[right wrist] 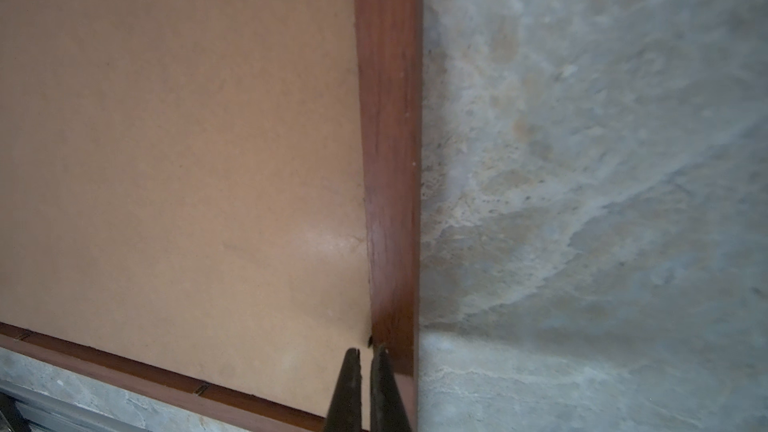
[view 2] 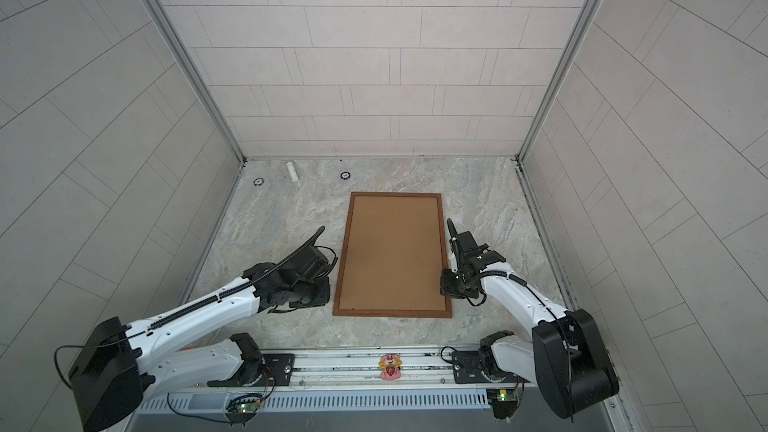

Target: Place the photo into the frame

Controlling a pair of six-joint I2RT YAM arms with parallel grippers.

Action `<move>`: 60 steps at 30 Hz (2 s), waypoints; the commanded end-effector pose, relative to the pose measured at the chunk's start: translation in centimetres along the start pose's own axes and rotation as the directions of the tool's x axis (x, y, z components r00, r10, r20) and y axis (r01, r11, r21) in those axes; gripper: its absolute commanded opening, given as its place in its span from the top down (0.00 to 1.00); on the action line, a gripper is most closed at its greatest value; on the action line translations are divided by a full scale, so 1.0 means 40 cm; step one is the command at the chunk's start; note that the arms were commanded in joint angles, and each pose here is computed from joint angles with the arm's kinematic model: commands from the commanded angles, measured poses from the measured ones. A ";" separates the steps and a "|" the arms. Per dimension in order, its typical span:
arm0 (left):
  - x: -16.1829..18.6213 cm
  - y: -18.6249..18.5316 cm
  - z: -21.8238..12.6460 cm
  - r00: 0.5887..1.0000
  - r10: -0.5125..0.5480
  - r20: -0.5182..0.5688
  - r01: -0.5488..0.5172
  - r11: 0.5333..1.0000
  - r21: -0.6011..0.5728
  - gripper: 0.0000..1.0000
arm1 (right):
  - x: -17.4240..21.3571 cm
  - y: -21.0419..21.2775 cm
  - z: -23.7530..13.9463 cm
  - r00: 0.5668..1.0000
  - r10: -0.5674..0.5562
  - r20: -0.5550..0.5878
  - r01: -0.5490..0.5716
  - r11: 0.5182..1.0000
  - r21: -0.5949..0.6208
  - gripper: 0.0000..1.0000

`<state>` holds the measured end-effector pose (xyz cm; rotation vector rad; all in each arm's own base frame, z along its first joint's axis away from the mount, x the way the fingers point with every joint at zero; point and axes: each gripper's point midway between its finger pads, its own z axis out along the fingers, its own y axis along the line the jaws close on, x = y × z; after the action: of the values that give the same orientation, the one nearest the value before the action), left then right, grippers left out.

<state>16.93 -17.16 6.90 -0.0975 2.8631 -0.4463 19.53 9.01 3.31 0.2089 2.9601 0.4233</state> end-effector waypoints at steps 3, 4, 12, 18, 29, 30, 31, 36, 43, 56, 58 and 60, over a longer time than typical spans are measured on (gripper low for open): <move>0.001 0.009 0.002 1.000 -0.002 -0.005 0.002 1.000 0.016 0.80 | 0.024 -0.013 0.023 0.999 0.012 -0.052 -0.011 1.000 0.022 1.00; 0.000 0.008 0.001 1.000 -0.002 -0.007 0.003 1.000 0.020 0.80 | 0.025 -0.013 0.026 0.998 0.012 -0.057 -0.011 1.000 0.023 1.00; -0.003 0.009 0.007 1.000 -0.005 -0.019 0.005 1.000 0.027 0.80 | 0.033 -0.013 0.043 0.997 0.003 -0.079 0.000 1.000 0.031 1.00; 0.000 0.012 0.010 0.999 -0.004 -0.035 0.005 1.000 0.029 0.80 | 0.043 -0.021 0.059 0.996 0.011 -0.094 -0.007 0.999 0.041 1.00; 0.009 0.023 0.015 0.999 -0.008 -0.049 0.009 1.000 0.027 0.80 | 0.022 -0.005 0.043 0.994 -0.005 -0.106 0.009 0.999 0.037 1.00; 0.009 0.023 0.015 0.999 -0.008 -0.049 0.010 1.000 0.028 0.80 | 0.009 0.000 0.024 0.996 -0.016 -0.084 0.020 0.999 0.041 1.00; 0.009 0.024 0.014 0.999 -0.010 -0.048 0.011 1.000 0.029 0.80 | -0.007 0.007 0.003 0.998 -0.027 -0.060 0.030 0.999 0.042 1.00; 0.006 0.031 0.010 0.999 -0.014 -0.042 0.015 1.000 0.024 0.80 | -0.037 0.020 -0.071 0.998 -0.066 -0.005 0.066 0.996 0.063 1.00; 0.006 0.029 0.015 0.998 -0.015 -0.053 0.017 0.999 0.030 0.80 | -0.029 0.018 -0.048 0.997 -0.065 -0.033 0.066 0.996 0.056 1.00; 0.050 -0.036 0.061 0.987 0.058 -0.148 -0.046 0.995 0.087 0.93 | -0.051 0.060 -0.036 0.997 -0.063 0.034 0.064 0.997 -0.040 1.00; 0.060 -0.058 0.064 0.988 0.066 -0.139 -0.056 0.996 0.071 0.93 | -0.054 0.067 -0.043 0.996 -0.064 0.061 0.067 0.996 -0.058 1.00; 0.069 -0.085 0.072 0.989 0.079 -0.128 -0.070 0.995 0.074 0.94 | -0.053 0.065 -0.048 0.995 -0.060 0.081 0.065 0.996 -0.061 1.00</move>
<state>14.66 -20.28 4.32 0.0753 2.9976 -0.5667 21.73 10.56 5.87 0.1169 2.8940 0.4770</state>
